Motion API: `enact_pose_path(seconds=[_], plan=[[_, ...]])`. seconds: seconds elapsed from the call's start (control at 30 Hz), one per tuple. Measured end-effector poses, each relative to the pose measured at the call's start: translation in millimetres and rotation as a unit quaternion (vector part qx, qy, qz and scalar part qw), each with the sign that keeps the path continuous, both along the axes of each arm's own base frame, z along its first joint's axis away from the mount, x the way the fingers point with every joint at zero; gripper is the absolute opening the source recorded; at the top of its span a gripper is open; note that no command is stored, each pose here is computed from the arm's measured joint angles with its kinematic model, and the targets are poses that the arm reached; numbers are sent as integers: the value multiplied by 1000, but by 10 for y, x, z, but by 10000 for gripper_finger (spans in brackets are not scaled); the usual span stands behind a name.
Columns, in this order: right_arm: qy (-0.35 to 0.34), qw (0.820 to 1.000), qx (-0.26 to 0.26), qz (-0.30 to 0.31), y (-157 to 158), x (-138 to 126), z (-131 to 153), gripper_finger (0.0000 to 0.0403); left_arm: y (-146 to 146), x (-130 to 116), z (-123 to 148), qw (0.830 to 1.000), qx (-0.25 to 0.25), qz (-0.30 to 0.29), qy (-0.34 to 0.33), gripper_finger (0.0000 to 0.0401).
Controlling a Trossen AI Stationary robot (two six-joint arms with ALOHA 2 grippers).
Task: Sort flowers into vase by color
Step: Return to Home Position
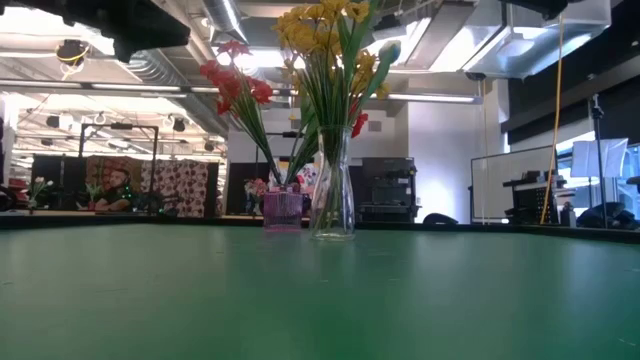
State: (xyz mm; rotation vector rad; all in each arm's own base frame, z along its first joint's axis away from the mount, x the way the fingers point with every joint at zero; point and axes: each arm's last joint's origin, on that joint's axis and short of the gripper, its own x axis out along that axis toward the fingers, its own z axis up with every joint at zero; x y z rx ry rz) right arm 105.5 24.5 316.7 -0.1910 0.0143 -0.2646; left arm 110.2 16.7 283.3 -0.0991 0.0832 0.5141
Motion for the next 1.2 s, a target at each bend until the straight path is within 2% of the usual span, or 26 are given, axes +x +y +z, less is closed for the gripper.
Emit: enact_pose_path(seconds=[0.2,0.43,0.53,0.63,0.7,0.9,1.2], plan=[[-63,997,-24,-39,-133,-282,-20,165,-12,42,-70,999,24,-20,-22,12],[-81,996,-16,19,-170,-441,-128,51,-25,-5,-51,997,49,-44,-29,2],[-92,994,4,58,-156,-454,-231,9,-37,-50,-17,995,51,-64,-58,1],[-111,986,-6,127,-91,-393,-373,13,-63,0,-114,989,55,-111,-86,1],[-119,982,-23,146,-51,-329,-489,17,-68,34,-236,988,54,-120,-85,1],[-96,985,-26,144,-7,-216,-788,5,-66,76,-482,988,48,-121,-80,0],[-87,989,-22,116,-8,-177,-922,2,-65,93,-695,988,38,-119,-90,0]])
